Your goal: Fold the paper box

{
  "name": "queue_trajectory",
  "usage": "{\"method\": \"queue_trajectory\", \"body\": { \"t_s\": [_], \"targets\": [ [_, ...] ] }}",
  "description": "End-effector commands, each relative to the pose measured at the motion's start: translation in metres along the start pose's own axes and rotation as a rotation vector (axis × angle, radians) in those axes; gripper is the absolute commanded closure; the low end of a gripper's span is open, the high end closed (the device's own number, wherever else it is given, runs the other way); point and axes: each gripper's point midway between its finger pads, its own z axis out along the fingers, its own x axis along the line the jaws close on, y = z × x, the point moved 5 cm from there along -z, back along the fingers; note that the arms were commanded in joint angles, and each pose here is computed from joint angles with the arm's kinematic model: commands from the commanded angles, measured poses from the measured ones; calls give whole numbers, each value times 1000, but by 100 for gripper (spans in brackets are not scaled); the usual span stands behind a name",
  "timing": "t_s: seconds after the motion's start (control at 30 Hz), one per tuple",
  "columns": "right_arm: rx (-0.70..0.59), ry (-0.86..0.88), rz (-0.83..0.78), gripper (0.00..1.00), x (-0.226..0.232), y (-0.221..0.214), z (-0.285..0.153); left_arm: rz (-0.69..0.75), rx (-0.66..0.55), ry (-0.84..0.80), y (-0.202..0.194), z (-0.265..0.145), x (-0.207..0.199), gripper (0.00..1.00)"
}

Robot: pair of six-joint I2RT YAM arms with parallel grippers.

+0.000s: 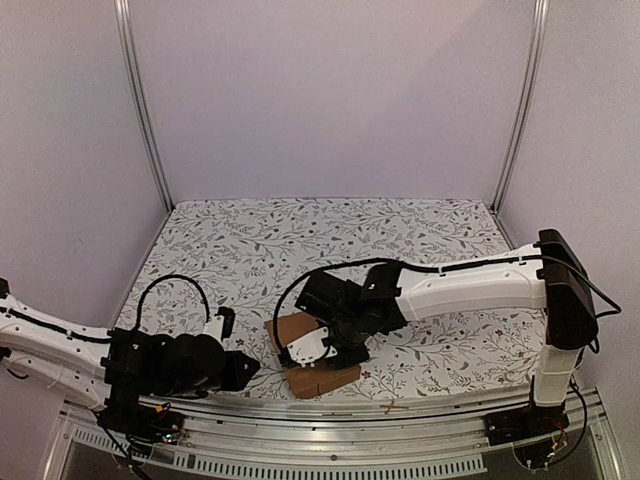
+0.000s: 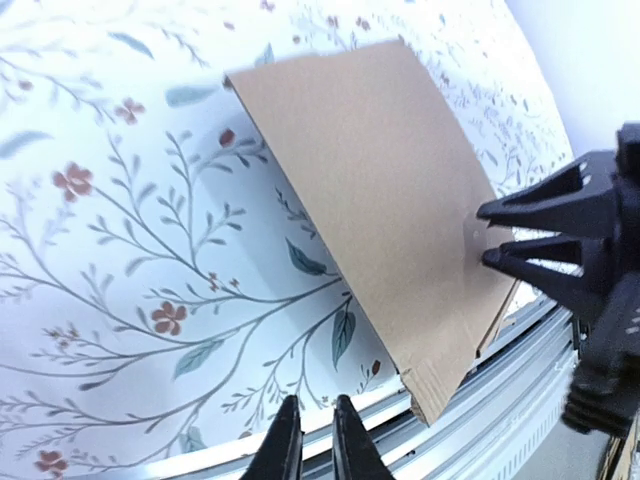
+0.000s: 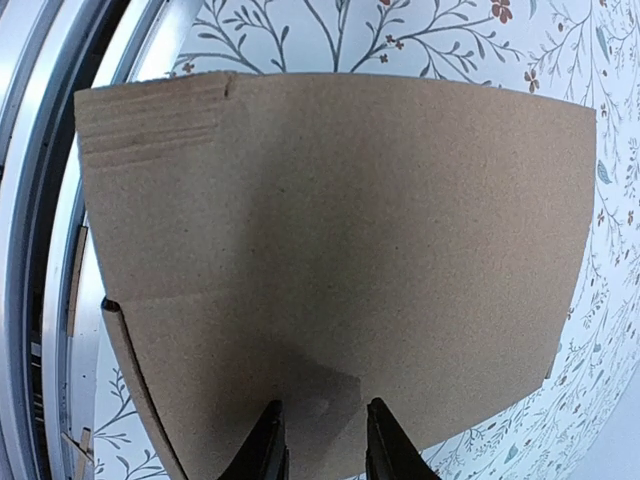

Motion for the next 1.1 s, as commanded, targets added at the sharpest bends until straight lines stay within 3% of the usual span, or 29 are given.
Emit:
{"method": "queue_trajectory", "body": {
  "t_s": [0.0, 0.1, 0.2, 0.37, 0.47, 0.63, 1.07],
  "targets": [
    [32, -44, 10, 75, -3, -5, -7, 203, -203, 142, 47, -41, 13, 91],
    [7, -64, 15, 74, -2, -8, -25, 243, -258, 93, 86, -48, 4, 98],
    [-32, -68, 13, 74, 0, -9, -48, 297, -205, 7, 115, -34, -6, 98],
    [-71, -71, 8, 72, 5, -14, -70, 473, -22, 62, 153, 13, -29, 66],
    [-87, -60, 6, 71, 8, -14, -73, 528, 37, 84, 174, 41, -40, 61],
    [-109, -7, 0, 71, 5, 1, -56, 478, 1, 87, 205, 50, -45, 61],
    [-77, 95, -28, 71, 21, 21, -12, 419, 289, 15, 149, 100, -13, 59]
  ]
}}
